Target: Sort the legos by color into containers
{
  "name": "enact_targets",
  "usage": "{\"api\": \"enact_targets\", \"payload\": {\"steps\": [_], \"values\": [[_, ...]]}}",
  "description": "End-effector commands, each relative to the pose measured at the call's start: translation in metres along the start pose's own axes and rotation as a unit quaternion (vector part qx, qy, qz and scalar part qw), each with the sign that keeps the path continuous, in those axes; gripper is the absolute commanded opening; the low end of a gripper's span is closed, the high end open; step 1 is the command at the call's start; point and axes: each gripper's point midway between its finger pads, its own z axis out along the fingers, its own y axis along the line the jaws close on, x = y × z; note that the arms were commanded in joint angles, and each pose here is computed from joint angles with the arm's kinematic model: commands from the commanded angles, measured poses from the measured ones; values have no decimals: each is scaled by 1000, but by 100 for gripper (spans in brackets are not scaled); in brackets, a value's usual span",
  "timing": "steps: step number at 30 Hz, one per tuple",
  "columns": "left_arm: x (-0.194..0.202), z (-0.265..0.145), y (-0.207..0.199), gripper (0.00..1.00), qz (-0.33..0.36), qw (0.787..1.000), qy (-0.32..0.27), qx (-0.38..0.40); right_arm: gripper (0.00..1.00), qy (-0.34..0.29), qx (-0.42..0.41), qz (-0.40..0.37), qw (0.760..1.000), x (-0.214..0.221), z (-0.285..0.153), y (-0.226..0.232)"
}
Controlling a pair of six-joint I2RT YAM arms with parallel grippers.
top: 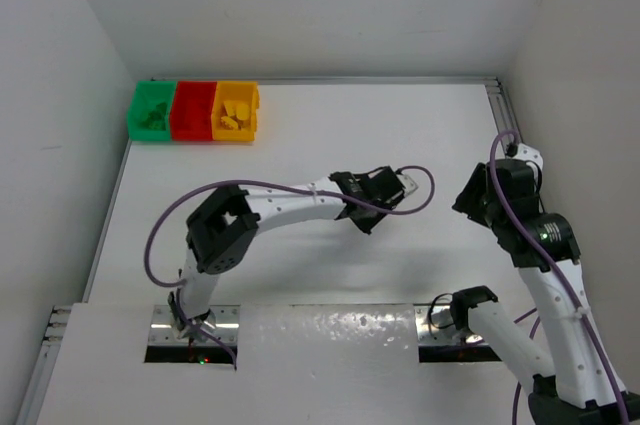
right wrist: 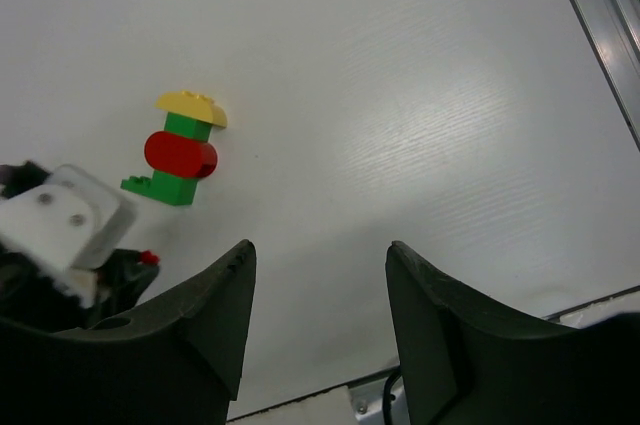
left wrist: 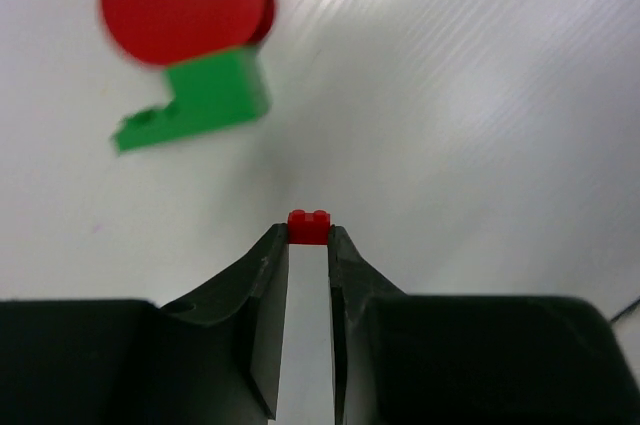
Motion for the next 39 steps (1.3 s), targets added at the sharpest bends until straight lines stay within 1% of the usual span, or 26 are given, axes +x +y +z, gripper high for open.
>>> {"api": "enact_targets", "payload": {"steps": [1, 2, 3, 4, 5, 6, 9, 10, 11, 12, 14, 15, 18, 19, 21, 22, 25, 27, 29, 31, 36, 37, 38, 39], "values": [[0, -61, 28, 0, 27, 999, -13, 23, 54, -22, -6, 1, 1000, -16, -4, 5], [-3, -77, 37, 0, 25, 999, -23, 24, 55, -22, -7, 1, 1000, -16, -3, 6], [-3, -84, 45, 0, 14, 999, -23, 30, 54, -23, -8, 1, 1000, -17, -2, 7], [0, -90, 78, 0, -18, 1000, -16, 17, 54, -23, -12, 3, 1000, -18, -2, 10], [-7, -103, 100, 0, -43, 999, -28, 7, 54, -22, -13, 4, 1000, -16, 0, 10], [-2, -110, 147, 0, -92, 995, -26, -19, 54, -24, -17, 7, 1000, -18, 2, 13], [-6, -135, 232, 0, -167, 981, -57, -79, 54, -17, -28, 8, 999, -14, 9, 19], [10, -147, 289, 0, -221, 966, -65, -120, 54, -15, -29, 8, 999, -12, 11, 20], [12, -161, 322, 0, -247, 955, -83, -145, 54, -13, -33, 9, 999, -12, 13, 22], [35, -178, 376, 0, -294, 933, -92, -188, 54, -8, -34, 8, 999, -9, 15, 23], [54, -192, 431, 0, -333, 909, -103, -228, 54, -8, -38, 7, 999, -10, 16, 25], [82, -206, 469, 0, -366, 886, -101, -265, 54, -6, -41, 6, 999, -9, 17, 27], [119, -208, 528, 0, -411, 855, -97, -300, 54, -6, -40, 5, 999, -10, 19, 28], [124, -198, 543, 0, -417, 852, -91, -302, 54, -5, -40, 5, 999, -9, 20, 28], [133, -189, 556, 0, -420, 850, -82, -307, 54, -4, -41, 4, 999, -9, 20, 29], [137, -177, 564, 0, -423, 848, -76, -310, 54, -3, -39, 3, 999, -9, 21, 28], [128, -174, 581, 0, -416, 846, -106, -317, 54, 0, -33, 1, 999, -8, 20, 26], [125, -168, 583, 0, -411, 849, -114, -312, 54, -1, -30, 0, 1000, -9, 19, 24], [128, -165, 592, 0, -409, 843, -118, -328, 54, -1, -28, 1, 1000, -9, 18, 24], [133, -157, 597, 0, -408, 843, -110, -334, 54, -2, -28, 2, 1000, -9, 18, 23], [132, -131, 591, 0, -400, 860, -104, -300, 54, 1, -25, 1, 1000, -8, 19, 22], [133, -128, 590, 2, -401, 861, -103, -297, 54, 1, -26, 1, 1000, -8, 19, 23], [135, -123, 590, 8, -403, 860, -100, -295, 54, -1, -27, 2, 1000, -9, 18, 23], [137, -121, 590, 8, -405, 860, -96, -295, 54, 0, -27, 2, 1000, -9, 19, 24]]}}
